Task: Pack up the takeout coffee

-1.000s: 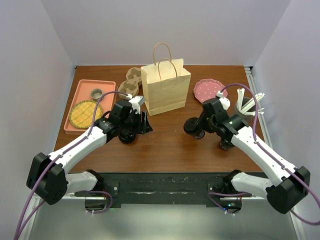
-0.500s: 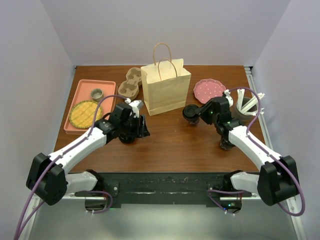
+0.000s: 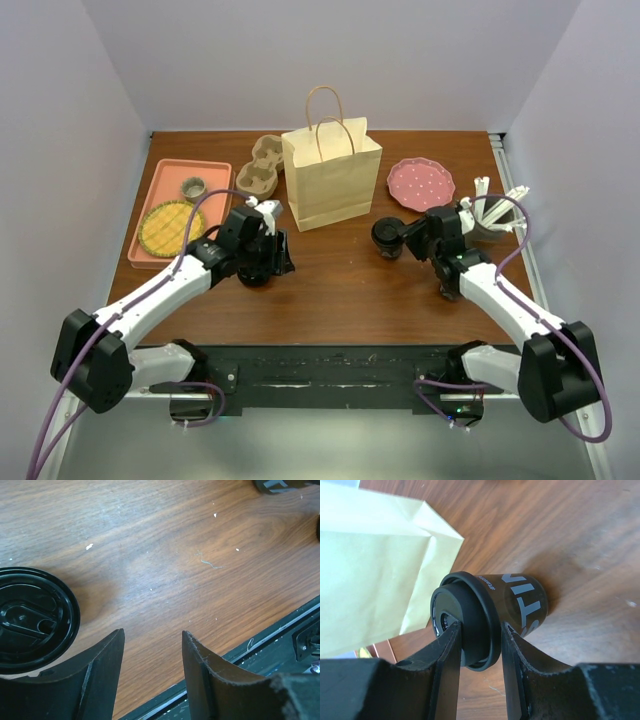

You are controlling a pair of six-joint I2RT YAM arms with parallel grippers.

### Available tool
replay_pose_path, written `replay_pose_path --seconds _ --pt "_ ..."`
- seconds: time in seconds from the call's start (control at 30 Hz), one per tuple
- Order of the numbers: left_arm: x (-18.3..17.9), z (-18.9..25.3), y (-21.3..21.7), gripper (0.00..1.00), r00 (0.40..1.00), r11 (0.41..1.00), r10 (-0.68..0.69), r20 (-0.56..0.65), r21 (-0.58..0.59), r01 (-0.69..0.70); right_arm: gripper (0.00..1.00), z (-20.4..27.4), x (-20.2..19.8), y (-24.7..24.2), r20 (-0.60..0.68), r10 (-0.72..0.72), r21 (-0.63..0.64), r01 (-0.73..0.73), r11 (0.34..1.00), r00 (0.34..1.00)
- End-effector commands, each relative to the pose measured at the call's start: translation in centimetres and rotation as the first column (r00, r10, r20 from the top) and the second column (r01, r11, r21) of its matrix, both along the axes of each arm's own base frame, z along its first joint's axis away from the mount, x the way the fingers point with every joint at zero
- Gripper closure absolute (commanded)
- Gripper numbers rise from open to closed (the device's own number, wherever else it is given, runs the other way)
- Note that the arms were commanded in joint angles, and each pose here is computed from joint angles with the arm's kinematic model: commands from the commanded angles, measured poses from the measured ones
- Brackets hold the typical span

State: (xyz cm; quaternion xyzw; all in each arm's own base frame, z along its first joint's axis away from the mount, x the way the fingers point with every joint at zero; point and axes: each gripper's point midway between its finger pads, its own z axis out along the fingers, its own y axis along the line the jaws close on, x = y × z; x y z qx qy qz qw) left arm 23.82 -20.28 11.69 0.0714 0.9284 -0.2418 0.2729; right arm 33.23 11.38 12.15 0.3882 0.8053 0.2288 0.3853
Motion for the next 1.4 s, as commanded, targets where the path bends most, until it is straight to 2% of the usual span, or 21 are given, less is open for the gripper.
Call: replay_pose_path --seconds 0.0,0.17,0.3,0.33,0.4,0.43,0.53,0.6,0.63,0.67,0.7,0.77,0.8,0.87,0.9,0.97,1.03,1.07,1.37 --pt "1.5 2.3 0.1 0.45 0.997 1.000 0.008 0.079 0.010 -0.008 0.72 -0.4 -0.7 -2.0 -0.015 -0.114 -0.019 0.113 0.993 0.993" --pt "2.0 2.6 0.2 0.44 0.996 0.999 0.024 0.088 0.024 -0.027 0.59 0.8 -0.2 -1.6 0.003 -0.084 -0.025 0.084 0.996 0.996" --pt "2.9 3.6 1.4 0.41 0.989 0.991 0.109 0.100 0.065 -0.116 0.45 3.0 -0.4 -1.8 -0.010 -0.065 -0.062 0.064 0.996 0.998" --pt "3.3 5.0 1.2 0.40 0.985 0.989 0.134 0.109 0.043 -0.139 0.45 3.3 -0.6 -1.8 -0.017 -0.052 -0.072 0.050 0.996 0.999" --pt "3.8 5.6 2.8 0.35 0.968 0.968 0.221 0.116 0.095 -0.232 0.43 4.3 -1.0 -2.1 -0.022 -0.046 -0.094 0.044 0.995 0.999" --pt "4.4 7.3 2.6 0.29 0.957 0.962 0.257 0.133 0.064 -0.267 0.42 4.7 -1.3 -2.2 -0.026 -0.044 -0.103 0.041 0.994 0.999" --pt "5.1 10.5 2.9 0.24 0.935 0.946 0.315 0.165 0.021 -0.323 0.42 6.2 -1.6 -2.1 -0.045 -0.006 -0.125 0.000 0.992 0.999" --pt "6.1 12.4 2.9 0.24 0.920 0.937 0.344 0.189 0.002 -0.351 0.43 7.6 -1.8 -1.4 -0.063 0.052 -0.133 -0.060 0.989 0.997" --pt "7.1 15.4 2.6 0.25 0.902 0.930 0.365 0.232 -0.045 -0.365 0.43 7.8 -1.8 -0.9 -0.074 0.111 -0.155 -0.122 0.980 0.991" --pt "8.4 15.9 2.7 0.27 0.885 0.917 0.394 0.247 -0.034 -0.398 0.43 7.5 -1.6 -0.4 -0.098 0.156 -0.165 -0.171 0.971 0.983" --pt "9.5 19.0 2.6 0.28 0.859 0.902 0.429 0.278 -0.083 -0.424 0.44 8.4 -2.0 0.4 -0.121 0.218 -0.155 -0.235 0.959 0.968" --pt "12.1 19.5 2.3 0.32 0.835 0.879 0.470 0.286 -0.063 -0.473 0.45 8.2 -3.1 0.4 -0.194 0.297 -0.219 -0.337 0.916 0.935" --pt "13.2 22.1 2.1 0.32 0.812 0.869 0.491 0.315 -0.110 -0.483 0.45 9.4 -3.2 0.7 -0.175 0.334 -0.235 -0.368 0.899 0.926" --pt "15.7 21.7 1.3 0.34 0.802 0.857 0.508 0.314 -0.095 -0.506 0.45 10.2 -4.0 0.6 -0.167 0.392 -0.272 -0.425 0.864 0.905" --pt "16.6 23.8 1.0 0.36 0.787 0.855 0.514 0.341 -0.127 -0.504 0.45 11.2 -4.7 0.5 -0.143 0.408 -0.281 -0.433 0.857 0.902" --pt "18.9 22.4 0.4 0.38 0.780 0.845 0.521 0.345 -0.079 -0.529 0.45 12.1 -5.6 0.6 -0.125 0.454 -0.290 -0.470 0.834 0.882" --pt "20.0 23.2 0.3 0.40 0.771 0.840 0.523 0.363 -0.064 -0.539 0.45 12.9 -6.2 0.4 -0.108 0.468 -0.304 -0.478 0.824 0.877" --pt "21.0 21.6 0.0 0.41 0.780 0.838 0.516 0.355 -0.021 -0.545 0.45 12.9 -6.6 0.2 -0.120 0.473 -0.308 -0.485 0.818 0.873" --pt "22.9 17.3 1.4 0.48 0.752 0.776 0.537 0.382 0.125 -0.618 0.44 15.1 -7.4 0.5 -0.112 0.558 -0.351 -0.558 0.752 0.822"
